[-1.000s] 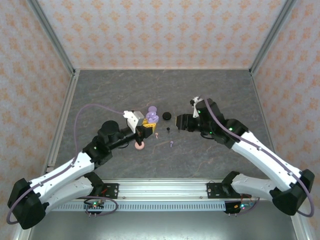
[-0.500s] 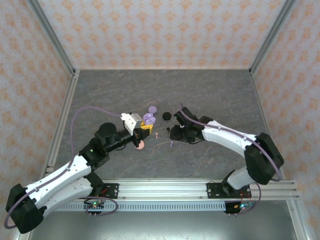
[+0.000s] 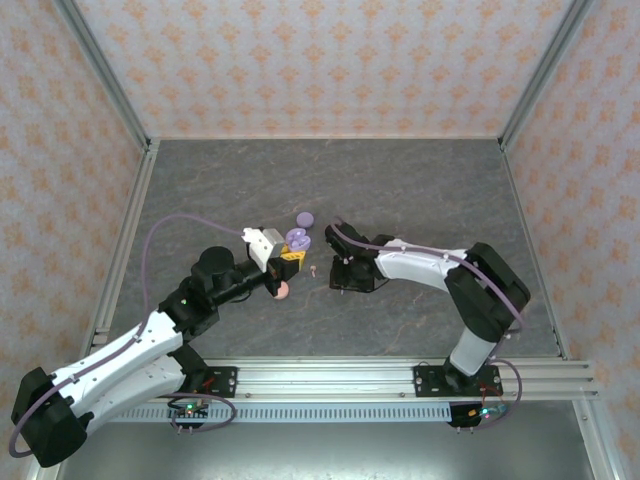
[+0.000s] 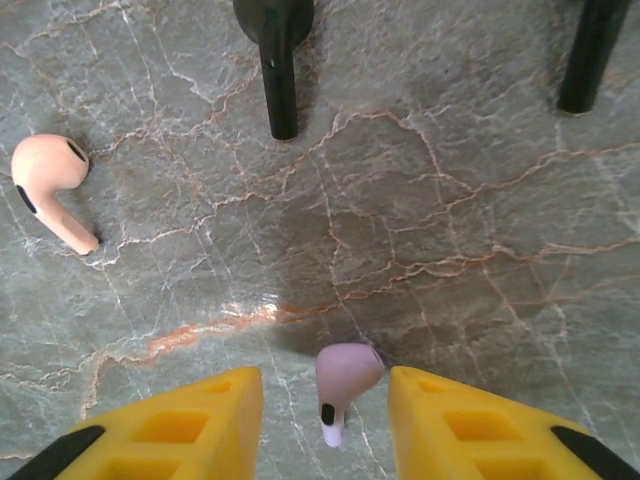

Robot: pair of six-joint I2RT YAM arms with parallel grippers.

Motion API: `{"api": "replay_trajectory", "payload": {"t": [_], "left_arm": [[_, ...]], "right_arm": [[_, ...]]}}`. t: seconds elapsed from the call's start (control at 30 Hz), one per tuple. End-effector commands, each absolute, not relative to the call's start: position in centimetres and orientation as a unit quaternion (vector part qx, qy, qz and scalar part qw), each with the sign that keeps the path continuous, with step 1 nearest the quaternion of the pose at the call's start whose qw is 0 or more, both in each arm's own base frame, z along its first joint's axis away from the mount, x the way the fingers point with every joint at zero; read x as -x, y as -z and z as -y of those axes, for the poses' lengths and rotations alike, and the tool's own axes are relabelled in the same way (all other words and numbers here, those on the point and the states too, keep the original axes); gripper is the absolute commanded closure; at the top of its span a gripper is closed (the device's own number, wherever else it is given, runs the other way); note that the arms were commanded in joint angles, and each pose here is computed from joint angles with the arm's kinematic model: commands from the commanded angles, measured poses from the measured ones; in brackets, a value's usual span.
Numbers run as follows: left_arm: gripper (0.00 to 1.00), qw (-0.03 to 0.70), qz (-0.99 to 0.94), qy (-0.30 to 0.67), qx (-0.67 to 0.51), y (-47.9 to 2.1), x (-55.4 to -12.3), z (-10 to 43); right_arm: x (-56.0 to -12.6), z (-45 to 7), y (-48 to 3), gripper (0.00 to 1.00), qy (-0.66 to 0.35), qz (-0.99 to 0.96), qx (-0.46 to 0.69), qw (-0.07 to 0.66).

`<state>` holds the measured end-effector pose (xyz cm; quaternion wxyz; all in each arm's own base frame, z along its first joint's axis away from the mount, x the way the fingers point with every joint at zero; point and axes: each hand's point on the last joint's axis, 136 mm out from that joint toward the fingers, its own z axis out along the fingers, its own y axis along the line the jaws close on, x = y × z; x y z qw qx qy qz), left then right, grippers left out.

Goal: Insert wireless bluetooth earbuds into charging case

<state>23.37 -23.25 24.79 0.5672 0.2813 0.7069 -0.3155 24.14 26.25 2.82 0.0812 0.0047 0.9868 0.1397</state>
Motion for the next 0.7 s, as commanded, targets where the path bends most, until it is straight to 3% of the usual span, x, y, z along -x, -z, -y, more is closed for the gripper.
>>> {"api": "replay_trajectory", "payload": {"t": [0.0, 0.43, 0.67], "left_arm": [[0.95, 0.586, -0.692, 0.312, -0.286, -25.7, -23.3, 23.3], [0.95, 0.584, -0.692, 0.315, -0.284, -25.7, -23.2, 23.3], [0.95, 0.582, -0.694, 0.316, -0.284, -25.6, -23.3, 23.4]], "right_arm": [[-24.9, -26.7, -2.8, 0.64, -0.135, -0.986, -0.008, 0.093], [-25.3, -26.0, -1.5, 0.75, -0.104, -0.989, -0.003, 0.100], [-26.3, -26.6, -3.6, 0.81, -0.140, -0.979, 0.009, 0.147]]}}
